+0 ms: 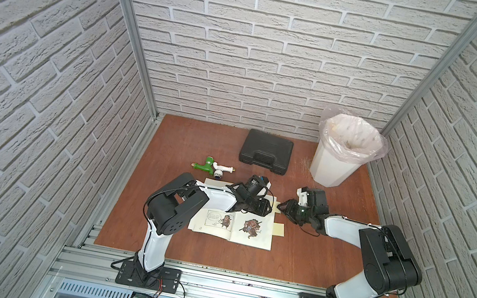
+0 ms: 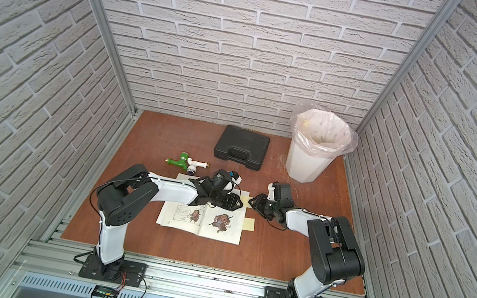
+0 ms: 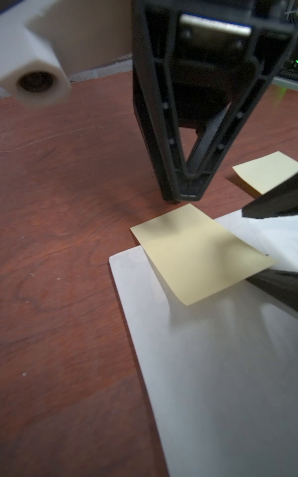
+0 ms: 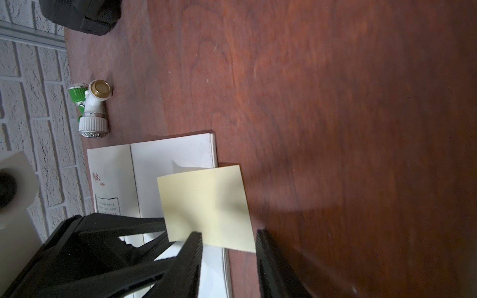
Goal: Peel off the used sticky note
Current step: Tear off the note from the book.
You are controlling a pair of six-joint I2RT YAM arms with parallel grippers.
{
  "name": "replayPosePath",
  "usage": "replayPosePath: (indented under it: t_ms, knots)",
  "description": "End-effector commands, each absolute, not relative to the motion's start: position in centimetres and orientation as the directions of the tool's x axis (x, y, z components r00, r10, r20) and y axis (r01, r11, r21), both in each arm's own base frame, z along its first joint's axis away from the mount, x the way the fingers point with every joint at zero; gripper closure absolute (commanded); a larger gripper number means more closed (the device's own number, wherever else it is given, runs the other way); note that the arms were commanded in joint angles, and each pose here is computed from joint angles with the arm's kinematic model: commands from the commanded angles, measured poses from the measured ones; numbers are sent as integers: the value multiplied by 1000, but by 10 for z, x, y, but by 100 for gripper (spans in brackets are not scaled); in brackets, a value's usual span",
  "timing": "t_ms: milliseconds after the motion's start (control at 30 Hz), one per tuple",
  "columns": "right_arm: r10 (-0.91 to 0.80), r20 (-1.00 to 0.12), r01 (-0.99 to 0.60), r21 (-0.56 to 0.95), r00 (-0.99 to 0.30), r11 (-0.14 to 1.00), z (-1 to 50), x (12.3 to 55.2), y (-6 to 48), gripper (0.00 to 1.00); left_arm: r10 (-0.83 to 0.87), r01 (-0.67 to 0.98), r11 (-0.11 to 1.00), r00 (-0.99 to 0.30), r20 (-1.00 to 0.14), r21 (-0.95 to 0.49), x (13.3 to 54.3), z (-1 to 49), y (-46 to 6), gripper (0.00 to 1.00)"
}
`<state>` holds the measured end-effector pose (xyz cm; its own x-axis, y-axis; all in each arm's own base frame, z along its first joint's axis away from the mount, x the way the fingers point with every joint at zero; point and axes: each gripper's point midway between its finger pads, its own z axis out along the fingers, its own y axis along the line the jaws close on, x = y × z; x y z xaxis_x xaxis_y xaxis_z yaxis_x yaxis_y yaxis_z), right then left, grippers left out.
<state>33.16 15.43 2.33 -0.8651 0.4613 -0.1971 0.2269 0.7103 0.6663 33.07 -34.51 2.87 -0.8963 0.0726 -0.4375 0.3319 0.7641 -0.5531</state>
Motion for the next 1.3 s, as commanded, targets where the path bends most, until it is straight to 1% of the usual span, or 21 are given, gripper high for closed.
replayPosePath:
  t_ms: [0,67,167,233,500,700,967,1133,1267]
  knots:
    - [468,-159,258,661,-869,704,16,324,154,61,89,276,821,-927,-365,-500,320,-9,-324,65]
    - [468,-157,258,664,-870,702,16,323,154,61,86,275,816,-927,-364,-508,320,-8,-324,68]
    - [465,-149,259,666,-873,700,15,321,155,61,67,264,807,-929,-363,-528,322,-6,-325,78]
    - [466,-149,259,667,-872,699,15,321,155,61,57,259,803,-930,-362,-537,323,-6,-325,83]
    - [463,-153,249,677,-873,693,23,317,155,61,20,269,741,-925,-380,-615,325,7,-333,97]
    - [452,-182,218,685,-873,696,42,311,154,60,-38,293,625,-915,-402,-724,326,33,-343,100]
    - [431,-227,171,686,-873,707,65,303,150,57,-102,317,446,-911,-399,-837,324,68,-353,100]
    - [432,-242,167,679,-869,715,72,304,143,56,-115,347,382,-902,-417,-856,320,86,-356,100]
    - [435,-245,160,688,-866,707,78,306,141,55,-114,364,356,-897,-427,-861,317,98,-356,100]
